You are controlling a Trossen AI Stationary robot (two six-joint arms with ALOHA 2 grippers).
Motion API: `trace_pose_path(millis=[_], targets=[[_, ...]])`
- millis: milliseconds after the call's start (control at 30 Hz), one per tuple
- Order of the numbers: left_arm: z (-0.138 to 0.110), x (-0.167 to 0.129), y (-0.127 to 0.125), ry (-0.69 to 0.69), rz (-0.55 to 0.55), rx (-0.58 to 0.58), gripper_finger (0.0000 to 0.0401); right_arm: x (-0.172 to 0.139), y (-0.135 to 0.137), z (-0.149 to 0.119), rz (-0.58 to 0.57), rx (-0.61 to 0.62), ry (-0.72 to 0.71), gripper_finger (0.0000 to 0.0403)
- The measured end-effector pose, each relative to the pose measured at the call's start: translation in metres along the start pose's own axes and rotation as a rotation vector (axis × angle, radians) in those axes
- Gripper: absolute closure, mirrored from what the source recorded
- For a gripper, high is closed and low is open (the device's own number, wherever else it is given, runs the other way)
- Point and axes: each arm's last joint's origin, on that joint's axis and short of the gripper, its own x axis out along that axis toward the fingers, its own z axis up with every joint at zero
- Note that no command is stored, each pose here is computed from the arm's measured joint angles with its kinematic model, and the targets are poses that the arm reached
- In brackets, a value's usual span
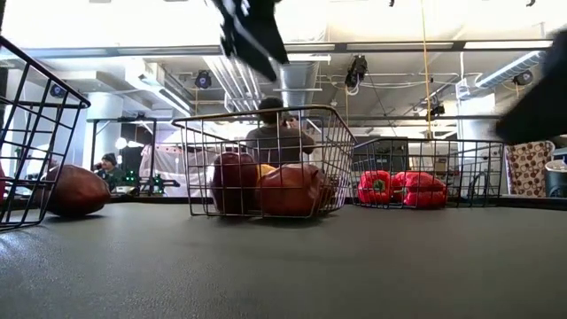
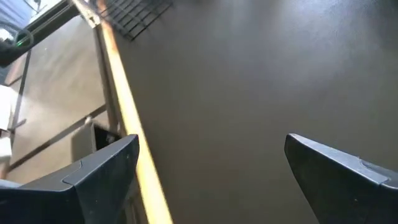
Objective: Sort produce into baskets
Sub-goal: Put the red apple into the gold wire basket
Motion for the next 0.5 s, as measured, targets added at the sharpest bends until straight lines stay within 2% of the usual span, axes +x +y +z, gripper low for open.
trace_pose_path(millis=[133, 233, 367, 500], targets=[[-0.002, -0.052, 0.009, -0.098, 0.086, 0.065, 0.0074, 0.014, -0.007, 0.028, -0.003, 0.038, 0.049, 0.0009], [-0.018, -0.078, 0.021, -0.062, 0.137, 0.075, 0.0077, 0.026, -0.015, 0.047, -0.016, -0.004, 0.053, 0.0009], [-0.054, -0.082, 0.031, 0.045, 0.168, 0.046, 0.0077, 0.041, -0.028, 0.070, -0.062, -0.134, 0.028, 0.0009], [-0.100, -0.071, 0.044, 0.190, 0.216, 0.002, 0.0078, 0.055, -0.043, 0.091, -0.115, -0.243, 0.010, 0.0009]])
